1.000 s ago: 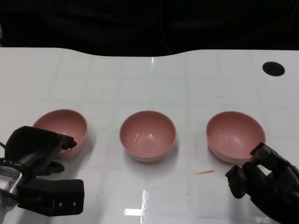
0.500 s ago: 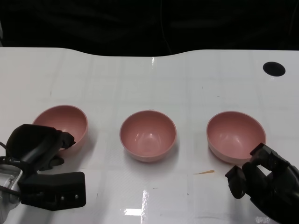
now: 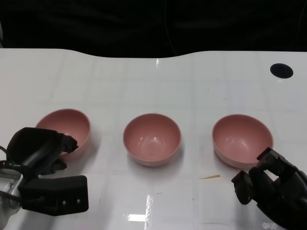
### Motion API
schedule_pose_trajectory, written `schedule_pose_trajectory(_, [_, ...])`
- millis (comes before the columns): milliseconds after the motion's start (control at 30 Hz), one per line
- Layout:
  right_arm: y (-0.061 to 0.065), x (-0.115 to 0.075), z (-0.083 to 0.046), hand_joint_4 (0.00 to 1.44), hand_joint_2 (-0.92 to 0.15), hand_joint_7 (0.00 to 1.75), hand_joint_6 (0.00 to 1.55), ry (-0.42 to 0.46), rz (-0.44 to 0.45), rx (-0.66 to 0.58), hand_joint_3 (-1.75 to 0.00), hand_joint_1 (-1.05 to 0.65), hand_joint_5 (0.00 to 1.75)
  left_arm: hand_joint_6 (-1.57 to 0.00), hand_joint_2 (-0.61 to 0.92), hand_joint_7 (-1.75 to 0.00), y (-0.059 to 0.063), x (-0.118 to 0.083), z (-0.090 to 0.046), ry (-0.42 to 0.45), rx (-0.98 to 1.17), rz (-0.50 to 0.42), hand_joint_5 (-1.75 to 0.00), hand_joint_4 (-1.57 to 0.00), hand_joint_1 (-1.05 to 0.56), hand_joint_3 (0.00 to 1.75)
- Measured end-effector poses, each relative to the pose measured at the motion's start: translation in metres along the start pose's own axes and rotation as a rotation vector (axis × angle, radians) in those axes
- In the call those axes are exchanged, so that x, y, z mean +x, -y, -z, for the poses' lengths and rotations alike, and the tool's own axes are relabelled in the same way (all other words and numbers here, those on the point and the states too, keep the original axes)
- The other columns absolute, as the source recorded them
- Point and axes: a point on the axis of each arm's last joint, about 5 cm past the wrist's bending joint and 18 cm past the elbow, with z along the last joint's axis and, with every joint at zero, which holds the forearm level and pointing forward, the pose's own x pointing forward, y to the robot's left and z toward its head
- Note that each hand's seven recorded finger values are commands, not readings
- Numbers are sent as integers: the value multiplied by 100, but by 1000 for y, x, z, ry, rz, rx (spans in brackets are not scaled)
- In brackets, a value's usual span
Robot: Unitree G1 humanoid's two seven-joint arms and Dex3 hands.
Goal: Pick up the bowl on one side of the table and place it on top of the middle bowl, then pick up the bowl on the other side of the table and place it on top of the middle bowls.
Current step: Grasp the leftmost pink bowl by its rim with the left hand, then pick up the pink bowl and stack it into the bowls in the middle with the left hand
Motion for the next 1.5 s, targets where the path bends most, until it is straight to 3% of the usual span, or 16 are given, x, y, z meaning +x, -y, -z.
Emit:
schedule_pose_trajectory(100, [0, 0, 0, 80, -62, 113, 91, 1, 4, -2, -95, -12, 168, -79, 88, -128, -10, 1, -2, 28, -3, -51, -172, -71, 4, 1])
schedule_pose_trajectory(167, [-1, 0, -1, 80, -62, 112, 91, 2, 3, -4, -96, -12, 168, -76, 86, -134, -13, 1, -2, 25, 0, -59, -174, -70, 6, 0])
schedule_pose_trajectory(300, [-1, 0, -1, 80, -62, 111, 91, 4, 1, -5, -96, -12, 167, -87, 85, -116, -12, -1, -1, 19, 2, -54, -174, -72, 7, 1])
schedule_pose_trajectory(433, [-1, 0, -1, 81, -63, 110, 91, 4, 1, -6, -94, -12, 166, -80, 88, -133, -12, -1, -1, 21, -1, -52, -174, -71, 7, 1])
schedule_pose_trajectory(533, [-1, 0, -1, 81, -63, 110, 92, 3, 1, -6, -93, -12, 167, -92, 89, -100, -14, -1, -3, 28, -5, -49, -168, -74, 5, 1])
schedule_pose_trajectory(567, [-1, 0, -1, 80, -64, 110, 91, 4, 1, -6, -92, -13, 168, -94, 91, -100, -14, -1, -3, 31, -13, -53, -167, -74, 5, 1])
schedule_pose_trajectory(633, [-1, 0, -1, 79, -64, 112, 90, 4, 0, -6, -92, -13, 169, -81, 91, -132, -17, -3, -4, 40, -25, -50, -171, -72, 4, 1])
schedule_pose_trajectory(733, [-1, 0, -2, 79, -65, 113, 90, 4, 0, -8, -93, -12, 169, -71, 90, -149, -27, -4, -4, 69, -6, -48, -174, -70, 4, 1])
schedule_pose_trajectory(767, [-1, 0, -2, 79, -65, 113, 90, 4, 0, -8, -93, -12, 169, -71, 90, -142, -33, -4, -3, 79, 5, -50, -174, -69, 2, 0])
schedule_pose_trajectory(867, [-1, 0, -2, 80, -64, 114, 91, 3, 1, -10, -93, -12, 170, -101, 90, -66, -51, -4, -3, 121, 50, -63, -172, -71, -5, 0])
schedule_pose_trajectory(900, [-1, 0, -2, 80, -64, 114, 91, 3, 1, -10, -94, -12, 170, -105, 90, -59, -55, -4, -3, 129, 60, -66, -172, -71, -5, 0])
schedule_pose_trajectory(967, [0, 0, -2, 79, -64, 114, 90, 2, 2, -12, -94, -12, 170, -71, 91, -146, -64, -4, -4, 147, 76, -55, -174, -71, -1, 8])
schedule_pose_trajectory(1033, [0, 0, -2, 79, -65, 114, 90, 1, 1, -13, -93, -12, 170, -62, 92, -167, -75, -5, -7, 178, 99, -41, -174, -70, -2, 10])
schedule_pose_trajectory(1167, [0, 0, -3, 79, -64, 115, 89, 1, 2, -19, -92, -12, 170, -60, 92, -174, -91, -5, -11, 219, 104, -27, -175, -72, -3, 12])
schedule_pose_trajectory(1367, [0, 0, -3, 79, -65, 118, 88, -1, 5, -29, -93, -12, 171, -72, 90, -159, -129, 0, -29, 359, 171, 6, -162, -80, -3, 9])
schedule_pose_trajectory(1500, [0, 0, -3, 79, -65, 119, 88, -1, 4, -29, -95, -12, 172, -70, 87, -164, -140, 7, -38, 425, 216, -21, -173, -78, -3, 5])
